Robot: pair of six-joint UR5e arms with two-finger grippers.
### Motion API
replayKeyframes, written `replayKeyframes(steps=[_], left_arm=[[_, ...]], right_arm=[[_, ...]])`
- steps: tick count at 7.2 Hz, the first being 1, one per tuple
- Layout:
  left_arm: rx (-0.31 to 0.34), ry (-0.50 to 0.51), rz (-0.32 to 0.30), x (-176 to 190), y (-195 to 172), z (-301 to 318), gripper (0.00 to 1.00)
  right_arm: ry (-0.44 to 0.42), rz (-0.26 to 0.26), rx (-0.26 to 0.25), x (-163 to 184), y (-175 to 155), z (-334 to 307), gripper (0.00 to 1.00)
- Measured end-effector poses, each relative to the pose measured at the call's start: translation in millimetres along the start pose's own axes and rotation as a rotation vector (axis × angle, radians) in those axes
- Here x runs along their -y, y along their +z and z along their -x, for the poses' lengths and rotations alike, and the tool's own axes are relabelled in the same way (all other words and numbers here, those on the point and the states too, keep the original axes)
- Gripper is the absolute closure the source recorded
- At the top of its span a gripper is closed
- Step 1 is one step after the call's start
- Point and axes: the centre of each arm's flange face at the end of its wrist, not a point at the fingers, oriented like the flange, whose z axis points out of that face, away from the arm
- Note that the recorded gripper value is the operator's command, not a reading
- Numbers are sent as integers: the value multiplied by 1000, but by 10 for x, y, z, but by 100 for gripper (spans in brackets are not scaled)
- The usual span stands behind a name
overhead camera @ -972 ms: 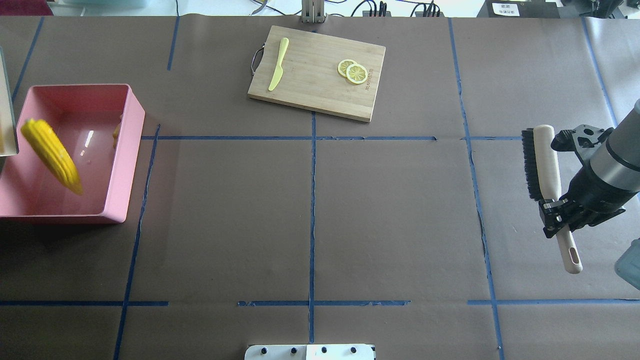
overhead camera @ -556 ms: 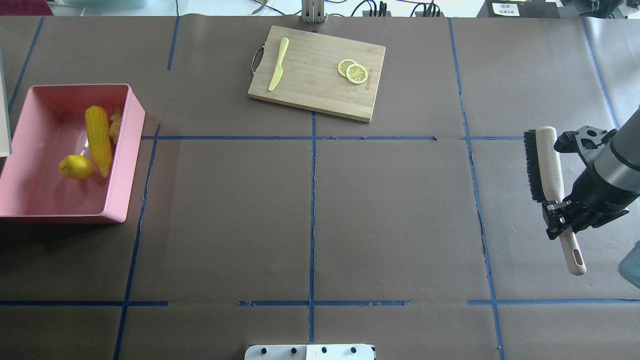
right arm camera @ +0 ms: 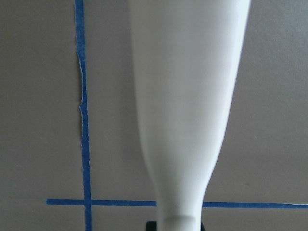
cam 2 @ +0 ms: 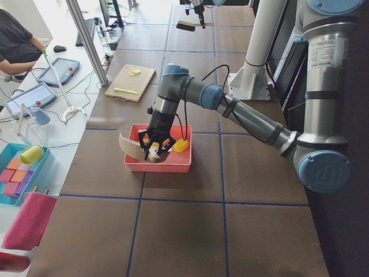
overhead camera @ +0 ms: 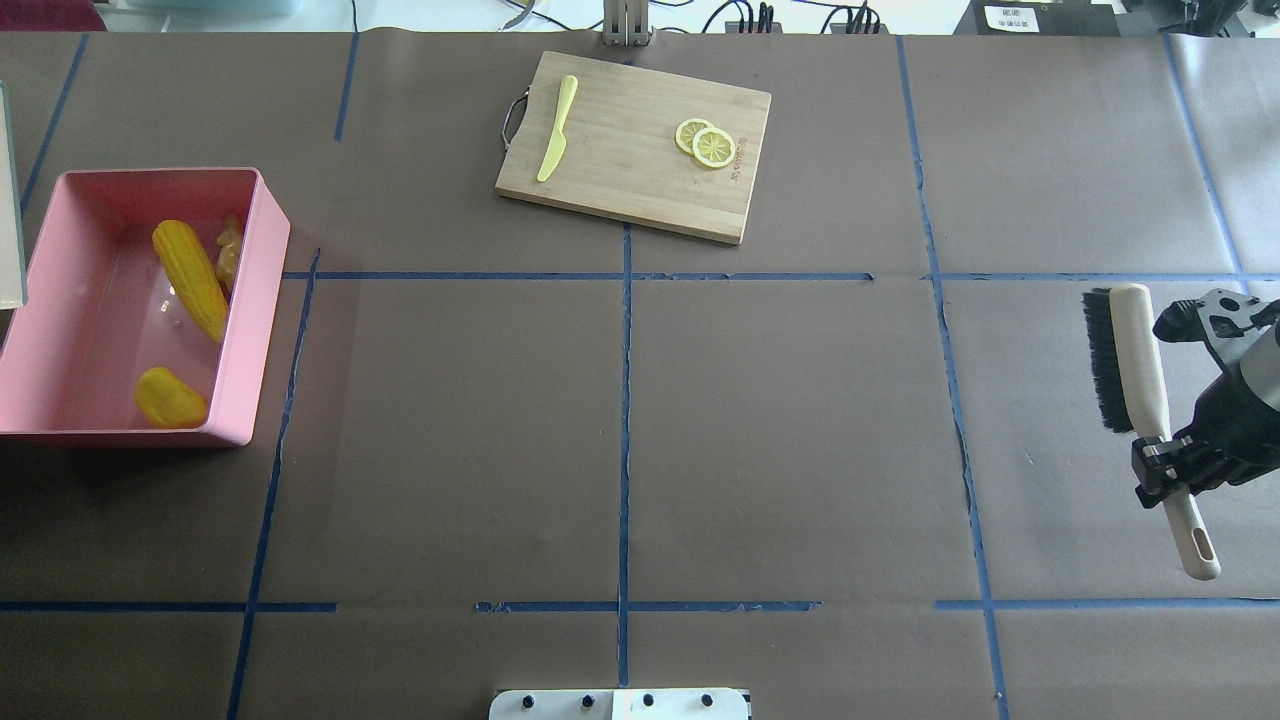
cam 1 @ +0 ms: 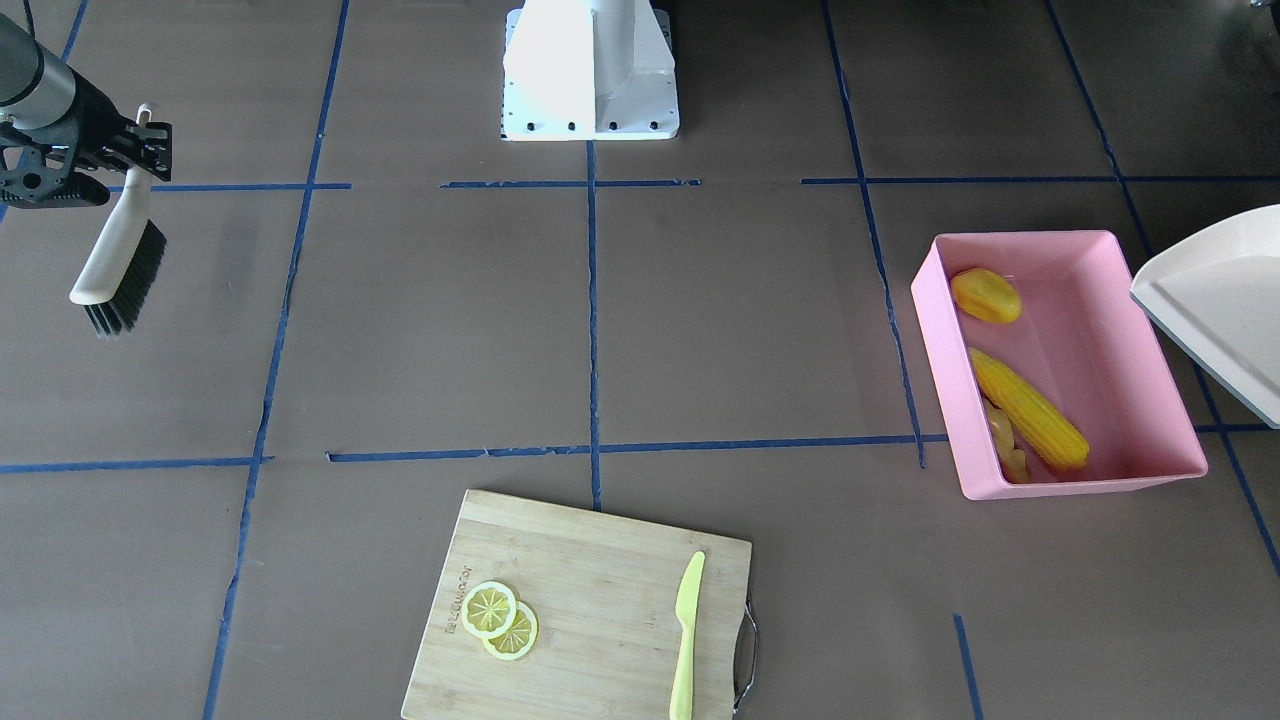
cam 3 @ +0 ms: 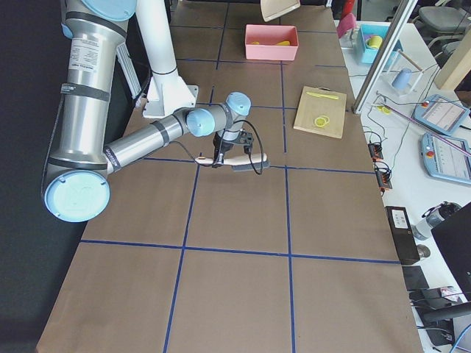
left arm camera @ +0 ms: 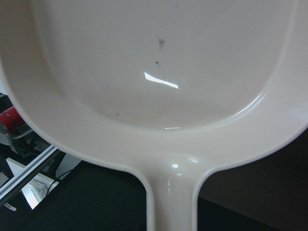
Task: Sweep and dump trash into bin
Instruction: 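Raise the empty beige dustpan above the pink bin with the left gripper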
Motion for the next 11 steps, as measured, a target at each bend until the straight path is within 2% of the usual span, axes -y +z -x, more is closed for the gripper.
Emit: replayKeyframes(steps=[2,3,7,10,11], left_arm=[[1,15,-21,138,-56,58,100],[-5,19,-51,222,-105,97,100],[-80,16,-202,601,-465,302,100],[-153,-23,-327,981,-835,448,100],[-169,-34,-350,1115,-906,434,100]], right_arm=[[15,28,-9,41,295,-288,100],[27,44,-16,58,378,-365,100],[55,114,36,264,603,-819,100],[55,119,40,495,685,-828,99],[54,121,39,630,718,-773,97]])
